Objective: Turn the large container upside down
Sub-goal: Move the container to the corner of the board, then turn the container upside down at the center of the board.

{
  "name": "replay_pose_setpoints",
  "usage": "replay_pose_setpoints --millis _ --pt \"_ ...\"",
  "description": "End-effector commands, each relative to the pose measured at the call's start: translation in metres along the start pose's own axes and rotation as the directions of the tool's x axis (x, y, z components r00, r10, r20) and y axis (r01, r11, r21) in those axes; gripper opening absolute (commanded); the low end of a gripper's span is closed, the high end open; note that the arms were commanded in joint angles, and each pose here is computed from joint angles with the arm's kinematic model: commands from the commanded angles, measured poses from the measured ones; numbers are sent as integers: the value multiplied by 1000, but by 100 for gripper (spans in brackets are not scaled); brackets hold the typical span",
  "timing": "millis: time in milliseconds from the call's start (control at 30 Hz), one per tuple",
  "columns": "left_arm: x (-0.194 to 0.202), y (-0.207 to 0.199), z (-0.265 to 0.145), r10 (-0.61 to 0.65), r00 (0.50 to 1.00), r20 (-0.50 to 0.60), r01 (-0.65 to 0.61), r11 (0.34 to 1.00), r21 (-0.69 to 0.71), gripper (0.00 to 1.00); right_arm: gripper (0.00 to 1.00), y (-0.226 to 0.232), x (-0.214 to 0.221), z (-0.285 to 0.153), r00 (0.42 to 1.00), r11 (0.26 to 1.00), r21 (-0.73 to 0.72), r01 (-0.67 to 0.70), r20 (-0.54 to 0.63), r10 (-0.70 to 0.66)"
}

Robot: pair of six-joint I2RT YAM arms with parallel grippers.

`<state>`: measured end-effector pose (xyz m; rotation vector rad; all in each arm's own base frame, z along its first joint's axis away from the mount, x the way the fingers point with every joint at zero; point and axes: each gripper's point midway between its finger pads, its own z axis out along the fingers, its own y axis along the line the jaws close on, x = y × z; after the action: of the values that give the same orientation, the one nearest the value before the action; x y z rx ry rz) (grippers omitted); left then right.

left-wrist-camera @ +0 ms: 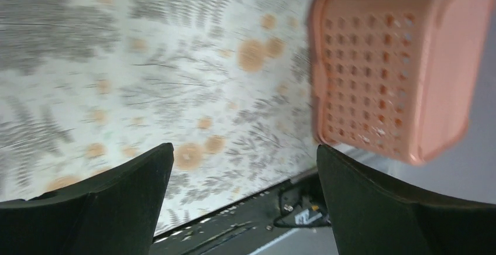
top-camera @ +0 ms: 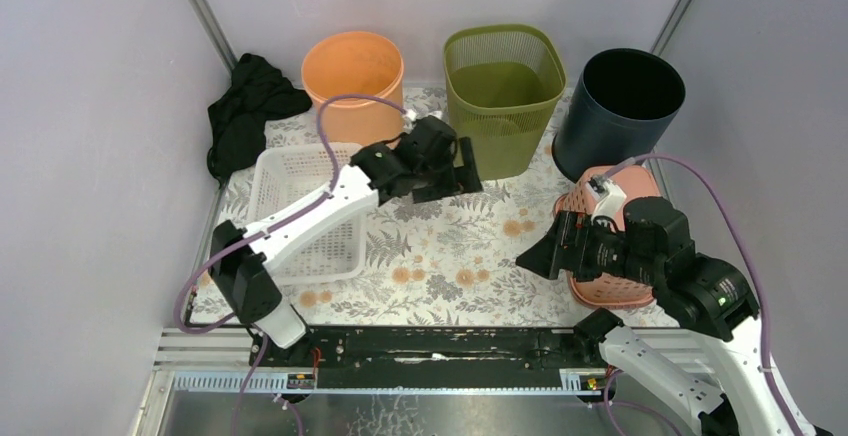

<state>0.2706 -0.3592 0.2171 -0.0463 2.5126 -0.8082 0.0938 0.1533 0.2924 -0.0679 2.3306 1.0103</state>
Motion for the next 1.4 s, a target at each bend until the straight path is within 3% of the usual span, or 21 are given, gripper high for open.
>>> replay_pose_setpoints --millis 0,200,333,867,1367 --pt "-11 86 -26 -33 999 39 44 948 -315 100 99 -10 1 8 1000 999 28 -25 14 24" --pt "-26 152 -45 -69 995 78 100 838 -536 100 99 -22 9 22 999 998 59 -34 -14 35" --pt "-29 178 -49 -78 995 67 103 795 -598 100 99 -27 10 30 999 997 78 -27 -41 31" --pt "-58 221 -85 -7 995 98 73 726 -683 100 99 -26 9 48 997 999 54 1 -82 3" --pt "-47 250 -67 -25 1000 8 24 740 -672 100 99 -24 14 45 996 999 41 -7 -91 11"
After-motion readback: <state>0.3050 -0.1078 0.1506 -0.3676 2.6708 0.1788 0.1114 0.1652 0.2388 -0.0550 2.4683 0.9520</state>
